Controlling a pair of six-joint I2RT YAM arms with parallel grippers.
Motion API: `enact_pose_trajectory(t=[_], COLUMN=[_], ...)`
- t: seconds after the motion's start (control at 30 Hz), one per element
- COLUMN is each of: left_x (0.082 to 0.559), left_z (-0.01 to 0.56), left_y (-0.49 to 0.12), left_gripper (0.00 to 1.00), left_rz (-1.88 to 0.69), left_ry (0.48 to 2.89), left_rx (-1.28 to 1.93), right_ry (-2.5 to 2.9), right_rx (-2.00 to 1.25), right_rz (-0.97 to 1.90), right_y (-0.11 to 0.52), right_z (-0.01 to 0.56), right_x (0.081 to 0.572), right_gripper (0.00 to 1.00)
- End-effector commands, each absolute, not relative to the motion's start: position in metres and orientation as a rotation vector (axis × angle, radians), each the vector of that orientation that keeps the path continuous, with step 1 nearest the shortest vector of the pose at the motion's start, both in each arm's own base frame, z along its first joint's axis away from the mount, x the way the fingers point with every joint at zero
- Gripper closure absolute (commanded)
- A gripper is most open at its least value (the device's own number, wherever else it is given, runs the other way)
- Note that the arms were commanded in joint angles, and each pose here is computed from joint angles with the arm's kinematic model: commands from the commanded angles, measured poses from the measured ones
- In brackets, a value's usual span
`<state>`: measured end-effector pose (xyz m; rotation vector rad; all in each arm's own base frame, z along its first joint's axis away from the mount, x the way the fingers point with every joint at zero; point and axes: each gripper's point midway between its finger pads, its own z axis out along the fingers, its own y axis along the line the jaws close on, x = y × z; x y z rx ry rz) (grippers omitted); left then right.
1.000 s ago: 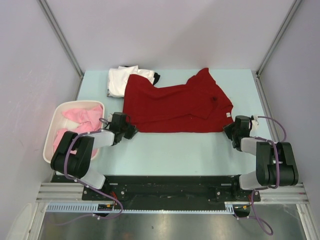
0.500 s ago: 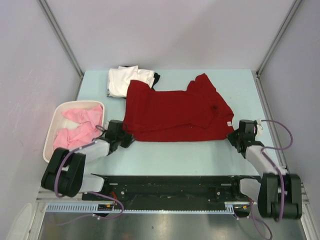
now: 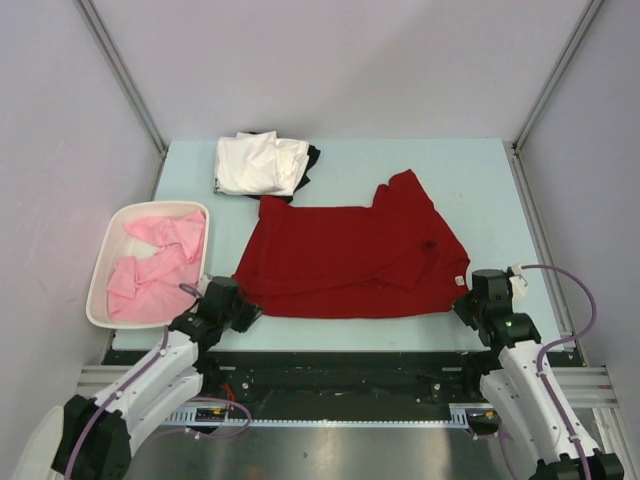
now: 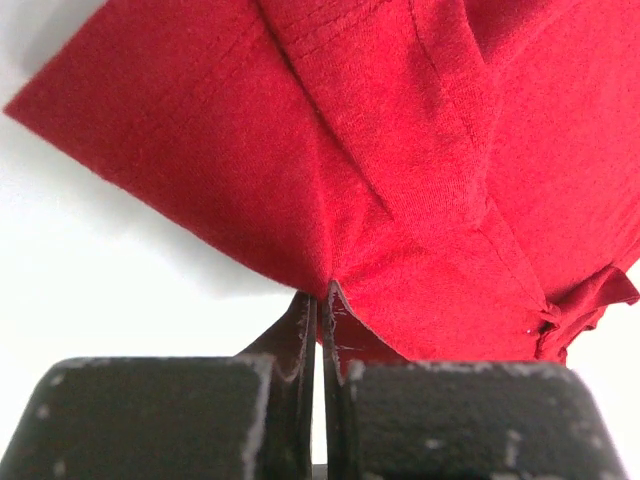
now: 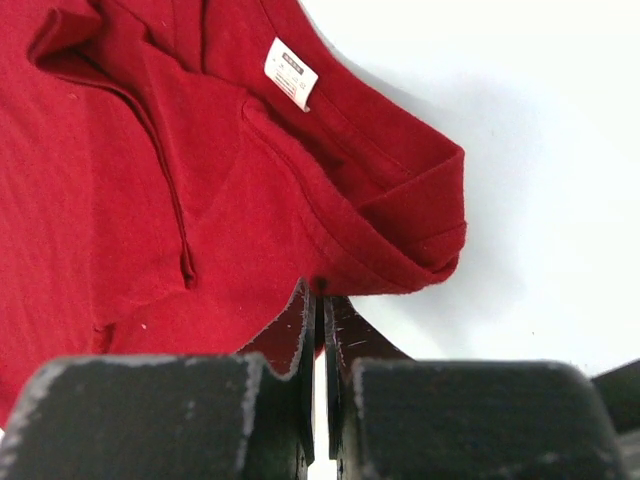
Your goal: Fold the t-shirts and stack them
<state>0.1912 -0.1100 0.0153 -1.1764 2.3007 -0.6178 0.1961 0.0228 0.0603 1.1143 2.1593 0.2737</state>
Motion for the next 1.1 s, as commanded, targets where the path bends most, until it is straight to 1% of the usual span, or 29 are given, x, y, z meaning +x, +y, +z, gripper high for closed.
enact_pose_trajectory(t=[0.0,0.13,0.17,0.23,0.27,0.3,0.33,0.37,0.4,0.43,0.47,0.5,0.53,0.57,0.6,0.63,0.67,0.73,0.77,0.8,0.87,1.07], left_x=[0.168,0.161,0.16,0.16,0.161,0.163,0.167,0.169,0.172,0.18,0.183,0.186,0.194,0.198,0.199,0.206,0.21,0.219,0.222,0.225,0.233,0.249], left_z=[0.004,0.0,0.0,0.001,0.004,0.006,0.012,0.017,0.021,0.034,0.039,0.042,0.058,0.063,0.064,0.077,0.081,0.09,0.089,0.091,0.1,0.117], left_y=[-0.092,-0.091,-0.09,-0.09,-0.092,-0.093,-0.096,-0.099,-0.101,-0.104,-0.105,-0.106,-0.11,-0.11,-0.11,-0.114,-0.114,-0.112,-0.11,-0.109,-0.112,-0.119], left_gripper=[1.0,1.0,1.0,1.0,0.99,0.95,0.8,0.7,0.59,0.4,0.34,0.29,0.25,0.24,0.23,0.23,0.22,0.22,0.22,0.22,0.22,0.22], left_rz=[-0.501,-0.507,-0.504,-0.502,-0.515,-0.521,-0.541,-0.555,-0.559,-0.581,-0.581,-0.568,-0.587,-0.579,-0.55,-0.565,-0.561,-0.523,-0.491,-0.475,-0.481,-0.49], left_ry=[2.296,2.299,2.297,2.299,2.298,2.3,2.293,2.295,2.296,2.276,2.272,2.286,2.269,2.269,2.29,2.274,2.27,2.255,2.259,2.259,2.246,2.238], left_rx=[-1.257,-1.259,-1.258,-1.248,-1.24,-1.227,-1.215,-1.199,-1.176,-1.157,-1.147,-1.119,-1.095,-1.089,-1.067,-1.047,-1.042,-1.015,-1.018,-1.006,-0.991,-0.951], right_ry=[2.207,2.188,2.19,2.188,2.184,2.183,2.174,2.166,2.154,2.137,2.134,2.105,2.096,2.094,2.1,2.087,2.123,2.152,2.212,2.254,2.254,2.311], right_rx=[1.149,1.151,1.151,1.152,1.154,1.151,1.146,1.129,1.113,1.097,1.073,1.055,1.03,0.998,0.957,0.921,0.897,0.793,0.774,0.724,0.696,0.671], right_rz=[0.164,0.161,0.161,0.15,0.146,0.14,0.141,0.144,0.157,0.173,0.175,0.185,0.195,0.219,0.241,0.281,0.278,0.397,0.404,0.478,0.534,0.545], right_y=[0.022,0.024,0.024,0.023,0.022,0.022,0.021,0.021,0.023,0.024,0.025,0.025,0.027,0.033,0.039,0.047,0.054,0.083,0.092,0.11,0.127,0.152], right_z=[0.047,0.049,0.049,0.049,0.05,0.051,0.053,0.058,0.063,0.07,0.075,0.088,0.095,0.102,0.11,0.118,0.113,0.119,0.106,0.104,0.103,0.08], right_x=[0.173,0.171,0.171,0.171,0.172,0.173,0.176,0.179,0.183,0.189,0.192,0.198,0.205,0.21,0.216,0.225,0.23,0.245,0.248,0.248,0.257,0.265], right_gripper=[1.0,1.0,0.97,0.86,0.71,0.64,0.56,0.42,0.38,0.34,0.28,0.22,0.15,0.1,0.08,0.07,0.04,0.02,0.02,0.02,0.02,0.05])
